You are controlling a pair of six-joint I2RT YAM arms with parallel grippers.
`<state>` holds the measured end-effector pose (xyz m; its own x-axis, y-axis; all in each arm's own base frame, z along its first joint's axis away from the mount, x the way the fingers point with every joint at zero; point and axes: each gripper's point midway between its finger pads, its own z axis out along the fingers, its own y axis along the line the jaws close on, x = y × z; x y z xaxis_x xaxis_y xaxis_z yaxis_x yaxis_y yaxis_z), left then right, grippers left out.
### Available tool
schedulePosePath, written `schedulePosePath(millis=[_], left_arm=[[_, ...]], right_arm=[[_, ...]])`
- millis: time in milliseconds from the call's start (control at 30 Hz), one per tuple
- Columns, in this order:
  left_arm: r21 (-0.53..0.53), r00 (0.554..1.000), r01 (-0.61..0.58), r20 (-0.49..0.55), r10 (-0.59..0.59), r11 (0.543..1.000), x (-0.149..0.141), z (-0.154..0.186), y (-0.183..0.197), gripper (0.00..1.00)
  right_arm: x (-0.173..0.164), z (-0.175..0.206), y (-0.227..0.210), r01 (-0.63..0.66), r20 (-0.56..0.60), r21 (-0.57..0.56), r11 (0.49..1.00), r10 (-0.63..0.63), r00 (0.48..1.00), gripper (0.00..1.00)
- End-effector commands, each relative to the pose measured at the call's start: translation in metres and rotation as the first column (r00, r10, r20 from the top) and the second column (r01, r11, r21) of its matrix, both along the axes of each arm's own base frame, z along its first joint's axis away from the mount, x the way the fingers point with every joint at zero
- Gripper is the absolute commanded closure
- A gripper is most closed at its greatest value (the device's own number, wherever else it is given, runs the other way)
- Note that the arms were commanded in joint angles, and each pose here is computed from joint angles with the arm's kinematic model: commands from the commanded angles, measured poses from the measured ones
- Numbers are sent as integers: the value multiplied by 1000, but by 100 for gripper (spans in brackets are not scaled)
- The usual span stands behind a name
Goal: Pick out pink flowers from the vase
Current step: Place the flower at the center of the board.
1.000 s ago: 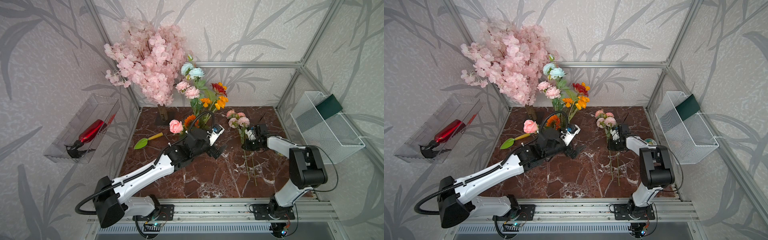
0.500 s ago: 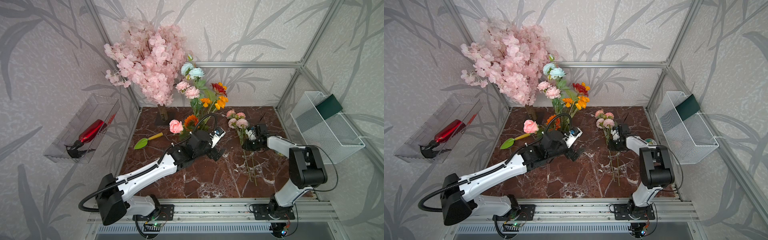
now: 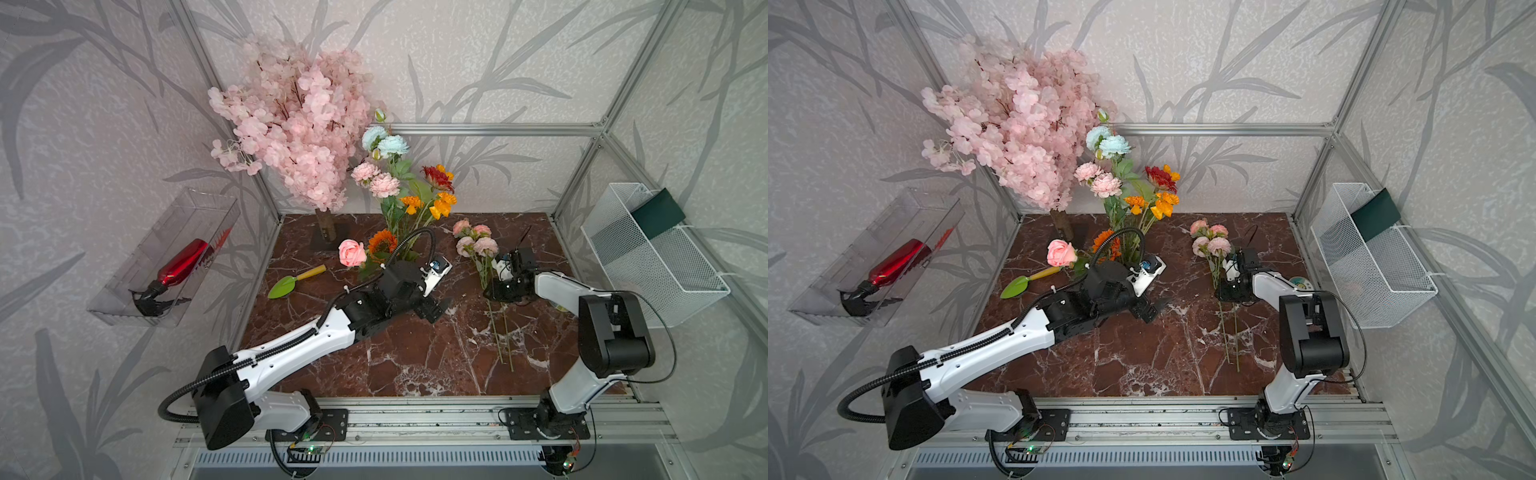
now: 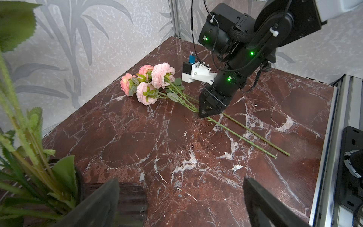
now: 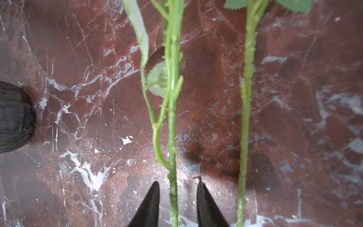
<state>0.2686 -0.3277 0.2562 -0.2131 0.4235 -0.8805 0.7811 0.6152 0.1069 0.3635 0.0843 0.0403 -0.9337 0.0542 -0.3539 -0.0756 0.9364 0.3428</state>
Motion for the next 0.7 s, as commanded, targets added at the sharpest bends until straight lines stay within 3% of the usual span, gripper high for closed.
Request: schedulePosePath(millis=[0,367,467,667], left_arm=[[-24,999,6,33,-5,1000,-2,20,-2,1],[-36,999,2,51,-1,999,-3,28,1,1],[-69,997,5,80,1,998,-5,44,4,1],[-53,986,-42,158,50,998,-5,68,24,1]], right_arm=[[2,16,-4,3,28,-17,1000,-3,1000,64],[1,45,-6,7,79,-29,1000,-5,997,47],[0,64,-10,21,121,-42,999,-15,992,44],[-8,125,-6,-10,283,-25,1000,17,959,24]])
